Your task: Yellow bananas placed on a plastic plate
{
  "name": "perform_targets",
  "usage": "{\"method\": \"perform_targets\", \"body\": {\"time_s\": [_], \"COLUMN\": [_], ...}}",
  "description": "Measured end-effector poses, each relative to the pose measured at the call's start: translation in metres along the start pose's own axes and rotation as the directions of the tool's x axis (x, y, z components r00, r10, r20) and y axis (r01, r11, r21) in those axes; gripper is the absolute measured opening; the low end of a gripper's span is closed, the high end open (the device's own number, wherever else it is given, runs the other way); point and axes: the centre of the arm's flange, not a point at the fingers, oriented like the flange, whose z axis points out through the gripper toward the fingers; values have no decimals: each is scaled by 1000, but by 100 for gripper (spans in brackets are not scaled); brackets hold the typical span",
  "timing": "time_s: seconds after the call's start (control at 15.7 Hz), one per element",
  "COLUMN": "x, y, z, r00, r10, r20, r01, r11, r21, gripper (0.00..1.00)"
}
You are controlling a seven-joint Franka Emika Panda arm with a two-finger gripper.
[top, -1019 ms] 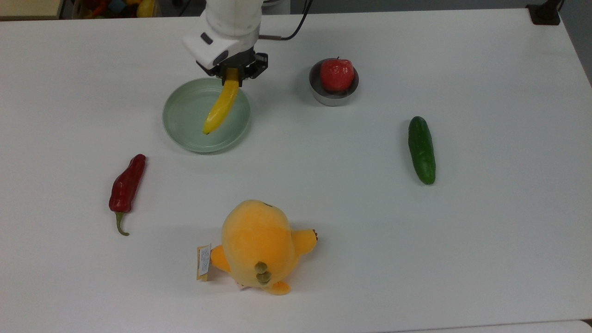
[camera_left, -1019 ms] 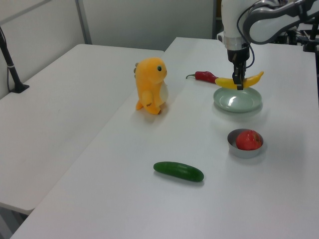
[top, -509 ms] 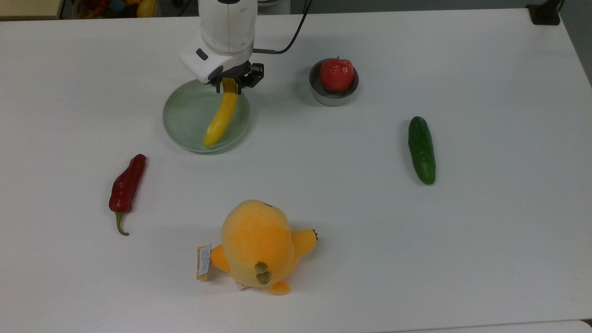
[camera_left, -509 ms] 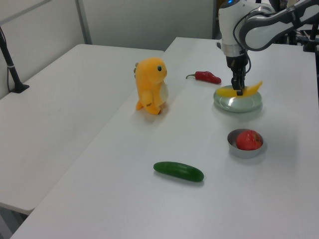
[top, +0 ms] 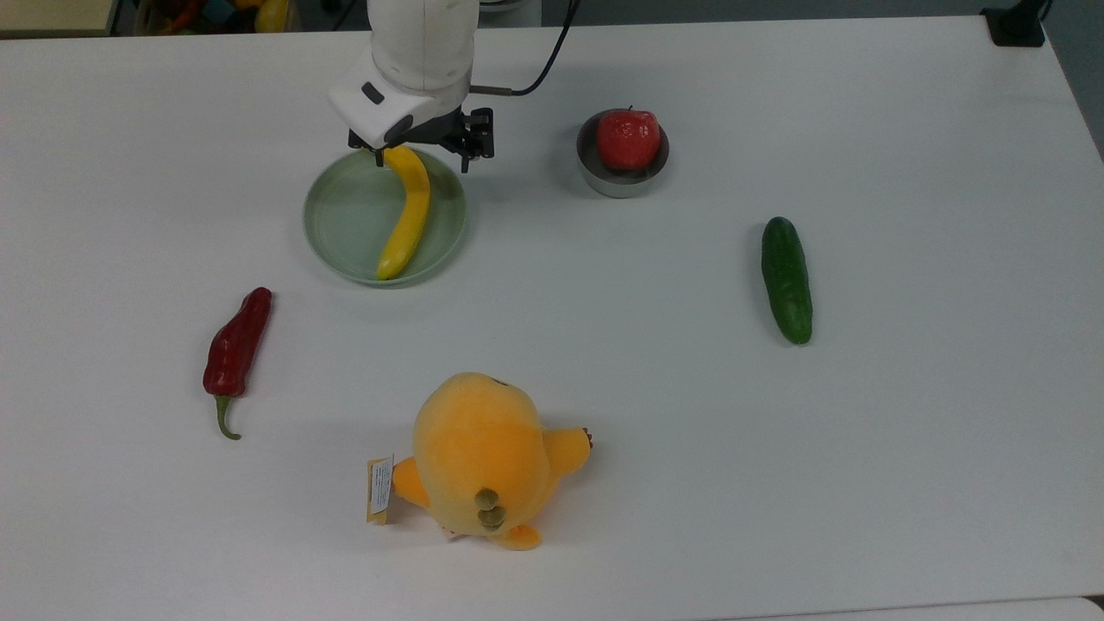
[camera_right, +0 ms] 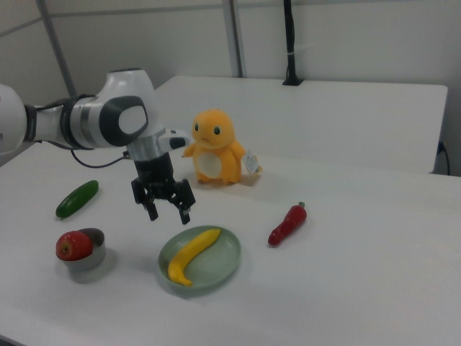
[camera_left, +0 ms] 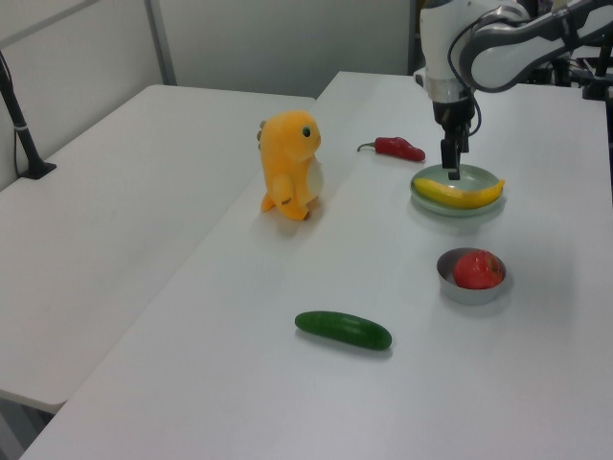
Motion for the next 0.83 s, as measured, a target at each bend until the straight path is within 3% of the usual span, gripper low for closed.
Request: {"method": "perform_targets", "body": {"time_s": [0.19, 0.45, 0.64, 0.83], "x": [2, -2, -15, -25], "y": [10, 16, 13, 1], "z": [-42, -120, -159, -179], "r00": [995, 953, 930, 925], "r10": [64, 229, 266, 254], "r20": [-79, -200, -252, -282], "r01": [-62, -200, -216, -193], "r11": [998, 968, 953, 955], "r21": [30, 153, 212, 226], "gripper": [100, 100, 100, 100]}}
